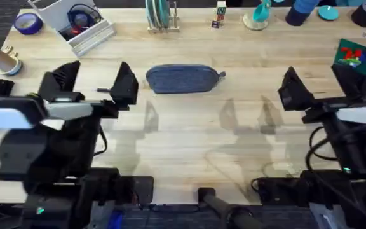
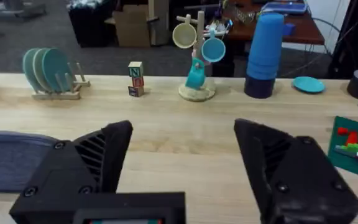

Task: Unzip the bag, pick up the pens from the table one at a time and place them inside, then zip the bag closed.

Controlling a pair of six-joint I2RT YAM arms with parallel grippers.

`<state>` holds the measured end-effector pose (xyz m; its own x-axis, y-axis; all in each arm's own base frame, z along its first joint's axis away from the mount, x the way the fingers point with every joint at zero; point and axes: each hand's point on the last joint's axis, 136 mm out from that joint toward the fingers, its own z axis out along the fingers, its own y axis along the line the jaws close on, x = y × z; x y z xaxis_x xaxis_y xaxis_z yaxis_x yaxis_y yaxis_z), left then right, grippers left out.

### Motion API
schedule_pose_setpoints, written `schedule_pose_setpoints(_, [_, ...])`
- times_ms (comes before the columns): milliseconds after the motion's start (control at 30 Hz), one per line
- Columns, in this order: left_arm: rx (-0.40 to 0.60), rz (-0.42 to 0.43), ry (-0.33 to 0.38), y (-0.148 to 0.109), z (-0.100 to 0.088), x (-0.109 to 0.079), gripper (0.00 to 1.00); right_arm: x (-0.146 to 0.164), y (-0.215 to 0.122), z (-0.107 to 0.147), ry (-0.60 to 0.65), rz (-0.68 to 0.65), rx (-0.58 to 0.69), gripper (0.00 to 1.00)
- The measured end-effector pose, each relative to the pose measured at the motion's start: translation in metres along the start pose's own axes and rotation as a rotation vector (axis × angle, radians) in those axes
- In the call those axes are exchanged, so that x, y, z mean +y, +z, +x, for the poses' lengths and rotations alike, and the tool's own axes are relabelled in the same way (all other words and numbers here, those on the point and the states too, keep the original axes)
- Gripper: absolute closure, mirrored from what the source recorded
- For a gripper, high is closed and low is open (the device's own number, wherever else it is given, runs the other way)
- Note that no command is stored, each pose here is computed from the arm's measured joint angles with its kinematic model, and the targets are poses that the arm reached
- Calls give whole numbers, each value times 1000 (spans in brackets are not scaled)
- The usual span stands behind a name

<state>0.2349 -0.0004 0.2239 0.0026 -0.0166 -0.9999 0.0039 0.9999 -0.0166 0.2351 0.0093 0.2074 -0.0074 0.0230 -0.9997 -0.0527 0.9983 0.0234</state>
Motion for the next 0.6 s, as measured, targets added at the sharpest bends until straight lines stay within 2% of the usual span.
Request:
schedule_pose_setpoints(133, [45, -5, -1, 0, -14, 1, 8, 1, -7, -14, 5, 0, 17, 5])
schedule_pose_setpoints(367, [182, -8, -4, 13, -34, 0, 8, 2, -13, -47, 10, -2, 67, 5])
schedule_pose_setpoints(600, [360, -11, -5, 27, -45, 0, 8, 2, -4, -65, 19, 2, 228, 5])
